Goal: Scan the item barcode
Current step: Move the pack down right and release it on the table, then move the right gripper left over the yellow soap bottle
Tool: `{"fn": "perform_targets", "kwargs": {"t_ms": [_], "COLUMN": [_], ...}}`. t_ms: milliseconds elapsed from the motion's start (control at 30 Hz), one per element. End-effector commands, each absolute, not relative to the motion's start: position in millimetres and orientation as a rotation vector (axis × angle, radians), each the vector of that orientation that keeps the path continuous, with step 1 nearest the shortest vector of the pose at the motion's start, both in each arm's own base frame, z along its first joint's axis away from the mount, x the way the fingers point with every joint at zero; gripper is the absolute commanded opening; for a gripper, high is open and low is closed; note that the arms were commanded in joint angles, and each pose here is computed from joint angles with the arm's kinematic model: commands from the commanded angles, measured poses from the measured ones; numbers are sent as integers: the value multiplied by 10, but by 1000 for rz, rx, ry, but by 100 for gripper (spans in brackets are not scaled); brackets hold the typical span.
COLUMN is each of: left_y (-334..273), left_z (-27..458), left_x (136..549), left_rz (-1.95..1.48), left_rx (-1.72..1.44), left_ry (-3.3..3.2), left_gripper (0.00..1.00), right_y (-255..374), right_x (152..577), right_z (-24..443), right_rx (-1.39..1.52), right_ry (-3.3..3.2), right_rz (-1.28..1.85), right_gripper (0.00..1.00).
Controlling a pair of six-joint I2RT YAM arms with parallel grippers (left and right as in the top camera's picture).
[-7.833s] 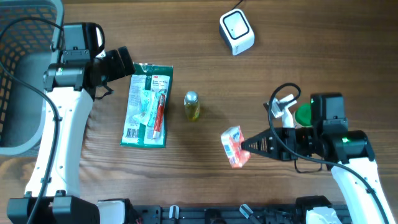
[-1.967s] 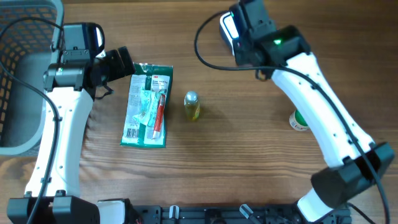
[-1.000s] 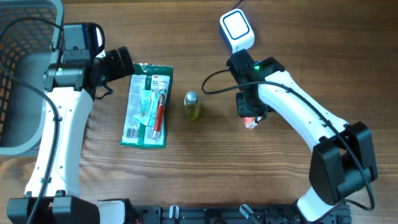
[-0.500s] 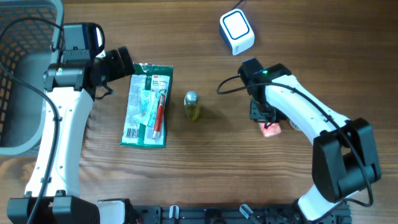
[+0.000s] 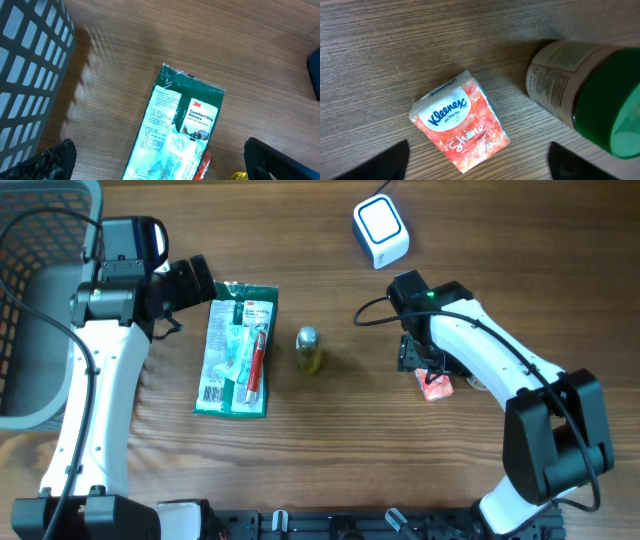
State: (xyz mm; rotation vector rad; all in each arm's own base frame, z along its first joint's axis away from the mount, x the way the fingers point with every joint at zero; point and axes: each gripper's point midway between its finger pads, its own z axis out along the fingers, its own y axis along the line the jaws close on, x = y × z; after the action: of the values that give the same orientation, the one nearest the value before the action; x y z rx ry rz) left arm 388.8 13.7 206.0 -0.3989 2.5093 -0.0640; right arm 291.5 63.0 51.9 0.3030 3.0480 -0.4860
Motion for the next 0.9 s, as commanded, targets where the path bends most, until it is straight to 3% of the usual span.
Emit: {"fn": "perform_targets", "kwargs": {"t_ms": [0,200,333,533,867], "left_y": [145,145,145,145,145], "left_z": [2146,2146,2146,2146,2146], "left_x": [3910,3910,3910,3910,3910], "left_rz": [-75,-75,-75,-75,-75], "left_rx": [-409,-410,-410,-410,-410], "left_ry": [2484,2484,2484,2484,2484], "left_gripper": [100,100,100,100,100], "right_y": [599,691,1008,1513,1694], "right_x": [2933,3017,3119,3140,3061], "right_z": [502,797,1092,1279,1286], "right_rx": [315,343,289,173,134], "right_ry": [3034,2958,2892,2878,2904], "right_rz": [-509,-365,-36,389,502], "right_gripper": [91,91,100,100,100]}}
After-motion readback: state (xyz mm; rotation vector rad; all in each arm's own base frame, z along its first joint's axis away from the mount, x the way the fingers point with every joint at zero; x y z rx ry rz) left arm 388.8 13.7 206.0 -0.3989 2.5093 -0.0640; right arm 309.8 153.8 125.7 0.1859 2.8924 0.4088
